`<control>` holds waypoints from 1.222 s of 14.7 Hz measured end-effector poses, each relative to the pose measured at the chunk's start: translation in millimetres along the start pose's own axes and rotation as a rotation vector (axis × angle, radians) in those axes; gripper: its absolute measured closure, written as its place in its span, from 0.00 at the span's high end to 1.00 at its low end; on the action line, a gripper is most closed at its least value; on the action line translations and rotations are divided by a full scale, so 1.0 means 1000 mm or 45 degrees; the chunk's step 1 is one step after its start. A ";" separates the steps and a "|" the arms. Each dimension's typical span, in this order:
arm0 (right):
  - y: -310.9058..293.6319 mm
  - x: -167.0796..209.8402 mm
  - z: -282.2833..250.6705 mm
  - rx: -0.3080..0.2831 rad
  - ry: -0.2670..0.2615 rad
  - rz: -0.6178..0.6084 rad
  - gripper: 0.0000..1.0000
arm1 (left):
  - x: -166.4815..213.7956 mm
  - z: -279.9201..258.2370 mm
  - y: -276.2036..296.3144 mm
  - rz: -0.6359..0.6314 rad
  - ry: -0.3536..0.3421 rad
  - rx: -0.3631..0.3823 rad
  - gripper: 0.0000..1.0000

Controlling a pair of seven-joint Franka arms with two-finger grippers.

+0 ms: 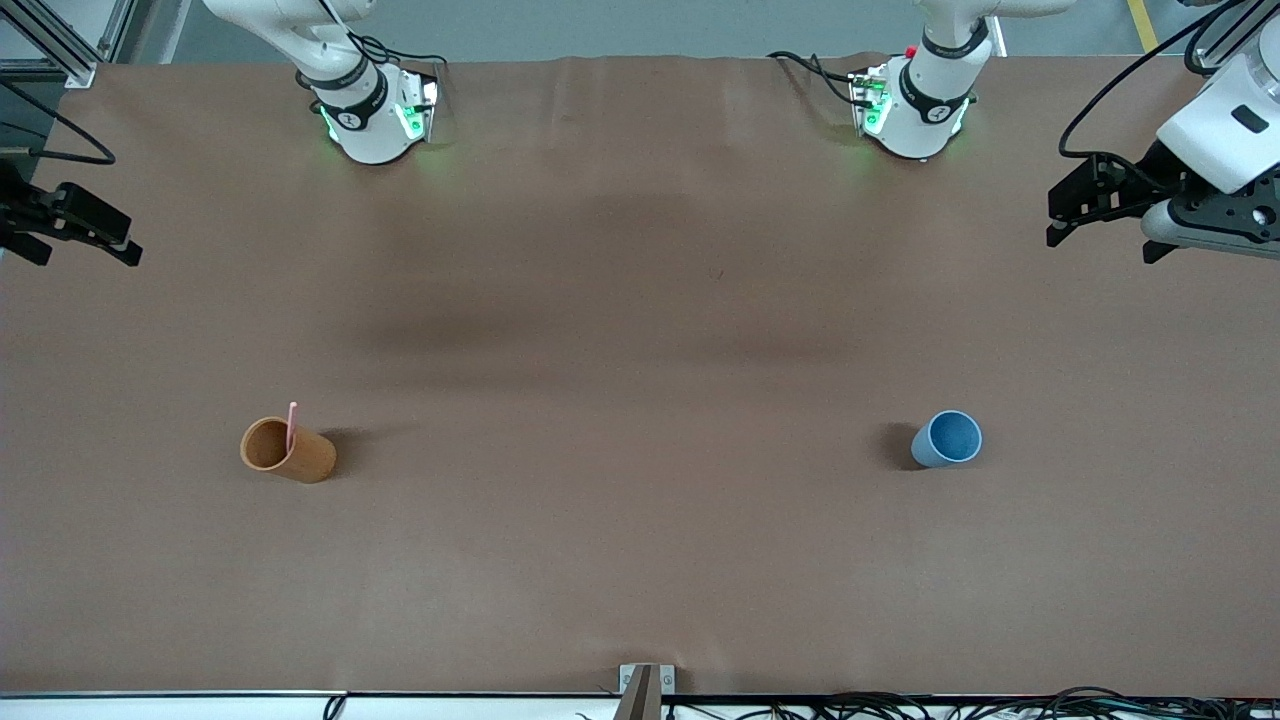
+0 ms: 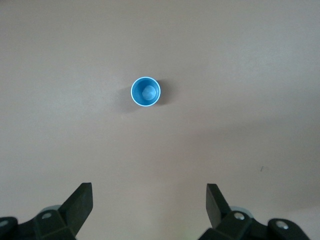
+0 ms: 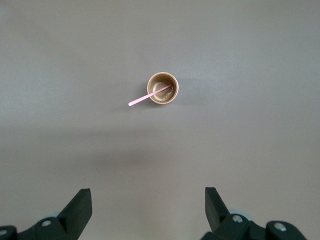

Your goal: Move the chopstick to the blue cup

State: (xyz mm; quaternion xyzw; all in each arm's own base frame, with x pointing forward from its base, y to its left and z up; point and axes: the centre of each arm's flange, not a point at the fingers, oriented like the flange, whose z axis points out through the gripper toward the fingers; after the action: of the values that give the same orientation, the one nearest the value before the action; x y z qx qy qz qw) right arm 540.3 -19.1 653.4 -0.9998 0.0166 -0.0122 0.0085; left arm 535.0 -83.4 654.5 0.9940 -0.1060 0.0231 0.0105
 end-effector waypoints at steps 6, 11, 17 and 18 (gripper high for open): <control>0.000 0.000 0.000 0.000 0.000 0.000 1.00 | 0.000 0.000 0.000 0.001 0.000 0.000 1.00; 0.000 0.000 0.000 0.000 0.004 0.001 1.00 | 0.003 0.008 -0.015 -0.033 -0.023 -0.002 1.00; 0.004 0.005 0.003 -0.001 0.017 0.009 1.00 | 0.049 0.126 -0.068 -0.075 -0.089 -0.003 1.00; 0.003 0.009 0.005 -0.001 0.030 0.008 1.00 | 0.057 0.156 -0.071 -0.075 -0.089 -0.001 1.00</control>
State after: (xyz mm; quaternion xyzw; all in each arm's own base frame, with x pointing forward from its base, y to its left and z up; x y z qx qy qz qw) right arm 549.1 -22.6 648.4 -0.9995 0.0197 -0.0238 0.0079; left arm 612.2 -29.8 500.5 0.9969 -0.0769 -0.0120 0.0080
